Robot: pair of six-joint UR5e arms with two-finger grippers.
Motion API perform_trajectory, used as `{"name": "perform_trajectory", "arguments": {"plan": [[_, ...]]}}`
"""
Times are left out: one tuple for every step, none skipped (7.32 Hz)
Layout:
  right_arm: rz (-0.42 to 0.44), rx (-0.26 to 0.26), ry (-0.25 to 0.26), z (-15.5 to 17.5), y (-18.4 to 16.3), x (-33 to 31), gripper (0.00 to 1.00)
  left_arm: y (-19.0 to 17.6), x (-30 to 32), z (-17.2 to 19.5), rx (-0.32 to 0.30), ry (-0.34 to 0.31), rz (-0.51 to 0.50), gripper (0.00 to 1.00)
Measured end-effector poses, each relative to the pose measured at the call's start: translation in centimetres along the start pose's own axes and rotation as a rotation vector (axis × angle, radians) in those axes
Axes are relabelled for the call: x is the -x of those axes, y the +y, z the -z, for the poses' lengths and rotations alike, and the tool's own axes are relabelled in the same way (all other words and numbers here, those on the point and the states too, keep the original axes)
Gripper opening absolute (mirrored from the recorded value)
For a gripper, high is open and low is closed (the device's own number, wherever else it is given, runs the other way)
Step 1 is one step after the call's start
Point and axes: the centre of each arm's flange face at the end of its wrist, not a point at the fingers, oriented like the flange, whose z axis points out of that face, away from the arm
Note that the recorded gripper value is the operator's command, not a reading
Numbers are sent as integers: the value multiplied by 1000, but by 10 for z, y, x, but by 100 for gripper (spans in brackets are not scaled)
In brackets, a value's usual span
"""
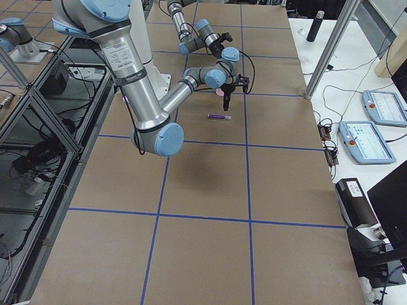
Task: Collect pens into pen holder
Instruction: 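Release orange marker into cup with left gripper while right moves over purple marker, then grasp the purple marker with the right gripper while the left arm withdraws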
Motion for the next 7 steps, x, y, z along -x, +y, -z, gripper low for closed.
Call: {"name": "perform_trajectory", "arguments": {"plan": [[-2, 9, 15, -10, -1, -1, 100, -24, -6, 9, 30, -22, -11, 99], [-2, 23, 33, -23, -1, -1, 100, -55, 0, 26, 93, -81, -24, 99], [-2, 36, 49, -35, 1, -2, 99, -88, 9, 45, 163, -145, -26, 99], [-4, 45, 61, -43, 2, -2, 95, -117, 19, 61, 218, -185, -18, 99], [-7, 50, 67, -49, 2, -3, 88, -138, 30, 74, 256, -205, -9, 99], [-5, 52, 67, -57, 1, -4, 81, -148, 41, 84, 277, -218, -2, 99], [-1, 52, 61, -67, 0, -4, 79, -152, 48, 89, 286, -226, 2, 99]]}}
